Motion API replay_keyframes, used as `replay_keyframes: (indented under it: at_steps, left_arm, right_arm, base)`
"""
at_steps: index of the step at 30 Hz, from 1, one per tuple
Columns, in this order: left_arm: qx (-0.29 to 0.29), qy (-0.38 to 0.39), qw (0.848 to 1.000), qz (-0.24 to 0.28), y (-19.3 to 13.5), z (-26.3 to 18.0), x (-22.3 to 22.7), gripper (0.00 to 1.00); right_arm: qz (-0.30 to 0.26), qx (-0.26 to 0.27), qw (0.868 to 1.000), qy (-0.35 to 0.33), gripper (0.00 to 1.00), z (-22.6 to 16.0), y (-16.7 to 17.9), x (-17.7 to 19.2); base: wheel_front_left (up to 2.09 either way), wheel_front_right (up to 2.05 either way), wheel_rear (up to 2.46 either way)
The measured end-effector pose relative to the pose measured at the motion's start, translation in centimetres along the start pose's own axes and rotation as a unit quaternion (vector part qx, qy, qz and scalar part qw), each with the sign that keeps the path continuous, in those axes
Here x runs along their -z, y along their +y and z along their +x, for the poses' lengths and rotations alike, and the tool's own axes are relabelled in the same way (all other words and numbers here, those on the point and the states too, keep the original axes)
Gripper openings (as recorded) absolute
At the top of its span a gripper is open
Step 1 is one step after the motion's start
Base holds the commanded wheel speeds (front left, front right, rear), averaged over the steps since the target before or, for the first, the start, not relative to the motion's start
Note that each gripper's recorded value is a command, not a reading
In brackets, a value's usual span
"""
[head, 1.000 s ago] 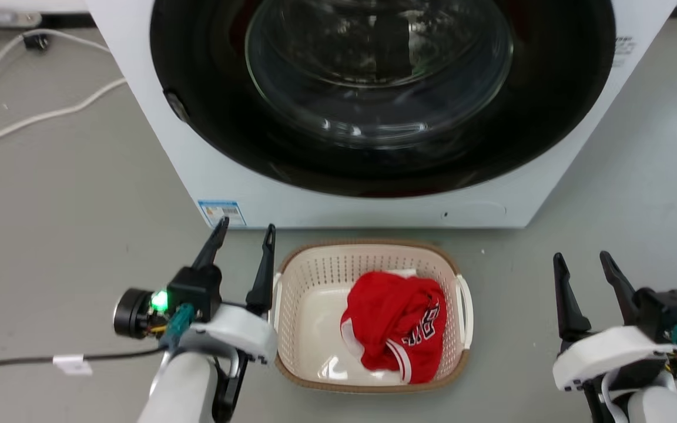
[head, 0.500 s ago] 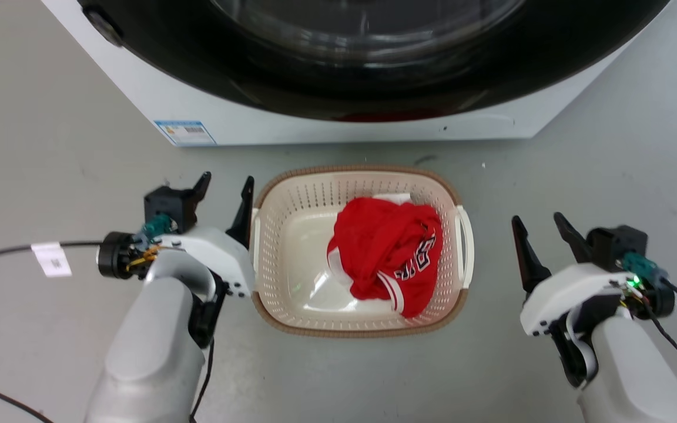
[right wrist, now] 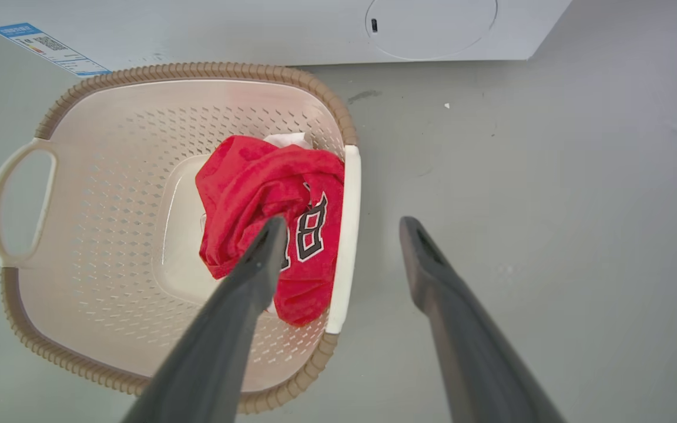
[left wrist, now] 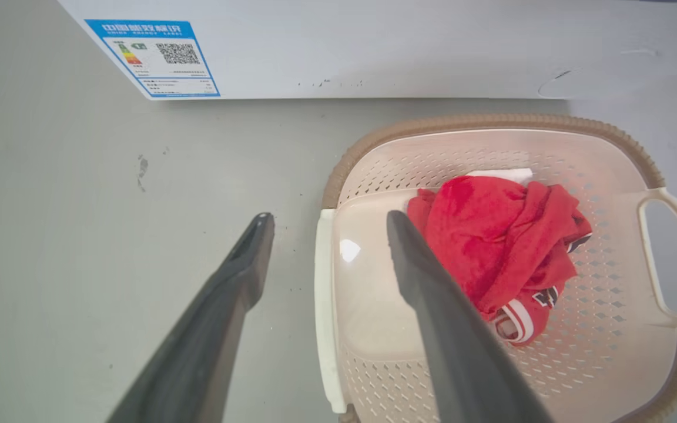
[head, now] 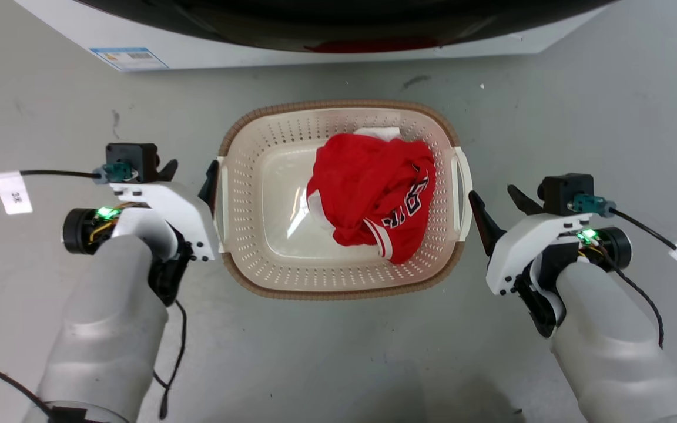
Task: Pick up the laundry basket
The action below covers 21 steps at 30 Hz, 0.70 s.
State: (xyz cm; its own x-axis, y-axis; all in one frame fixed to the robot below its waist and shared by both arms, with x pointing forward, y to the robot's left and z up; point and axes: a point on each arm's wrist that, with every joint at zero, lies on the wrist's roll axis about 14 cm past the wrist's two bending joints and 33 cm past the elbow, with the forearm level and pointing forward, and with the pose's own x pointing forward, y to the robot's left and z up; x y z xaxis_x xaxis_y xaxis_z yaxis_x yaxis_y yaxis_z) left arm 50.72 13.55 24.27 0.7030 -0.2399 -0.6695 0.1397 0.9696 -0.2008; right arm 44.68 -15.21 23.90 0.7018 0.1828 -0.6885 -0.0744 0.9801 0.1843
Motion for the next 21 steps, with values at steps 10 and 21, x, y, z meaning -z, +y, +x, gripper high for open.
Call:
replay_keyframes:
  at_steps: [10, 21]
  left_arm:
    - [0.004, 0.092, 0.996, -0.002, 1.3, 2.6, 4.3, 1.00]
    - [0.007, 0.159, 0.987, 0.010, 1.9, 5.1, 8.0, 1.00]
  right_arm:
    - [0.009, -0.004, 0.998, 0.066, 1.00, 2.3, -0.2, 3.0]
    - [0.015, -0.017, 0.992, 0.125, 1.00, 4.5, 0.3, 5.7]
  base:
    - [0.00, 0.00, 0.00]
    - [0.00, 0.00, 0.00]
